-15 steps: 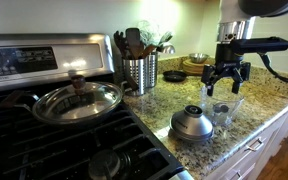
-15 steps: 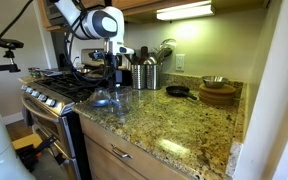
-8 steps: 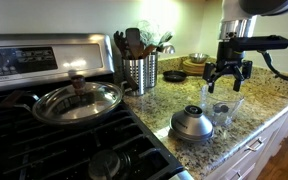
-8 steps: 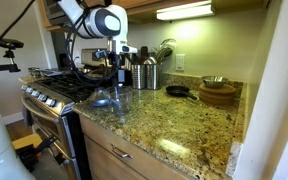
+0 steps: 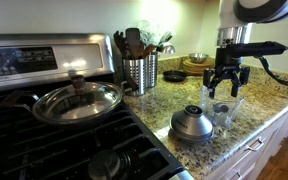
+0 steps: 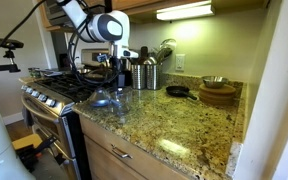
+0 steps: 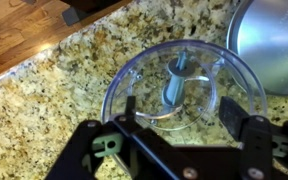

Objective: Place the blender blades upright in the cup then close the cup

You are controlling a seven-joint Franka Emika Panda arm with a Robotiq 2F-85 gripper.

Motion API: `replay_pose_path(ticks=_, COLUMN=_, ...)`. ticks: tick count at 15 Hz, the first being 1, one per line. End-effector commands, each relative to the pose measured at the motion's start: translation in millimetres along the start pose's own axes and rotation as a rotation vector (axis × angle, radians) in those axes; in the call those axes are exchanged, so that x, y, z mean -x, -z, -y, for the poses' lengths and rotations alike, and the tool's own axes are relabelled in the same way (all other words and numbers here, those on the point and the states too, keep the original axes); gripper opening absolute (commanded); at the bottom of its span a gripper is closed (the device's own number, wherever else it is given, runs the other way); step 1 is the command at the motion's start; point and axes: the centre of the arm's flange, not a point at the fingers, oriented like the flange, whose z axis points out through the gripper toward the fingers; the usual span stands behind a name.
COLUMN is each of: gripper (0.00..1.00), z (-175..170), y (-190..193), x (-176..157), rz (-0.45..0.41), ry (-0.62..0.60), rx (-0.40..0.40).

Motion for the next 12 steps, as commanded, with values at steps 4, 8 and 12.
replay_pose_path(ticks=4, gripper=0.84, z=18.5, y=-1.5, x=-4.1, rz=0.073, ry=0.012, rx=0.020)
replay_pose_path(ticks=8, gripper=0.85, z=23.8, y=-9.9, x=-2.1, rz=0.122, ry=0.019, rx=0.043)
replay_pose_path(ticks=12, gripper=0.73, z=23.7, y=-17.8, x=-3.4, rz=0.148, ry=0.014, rx=0.055)
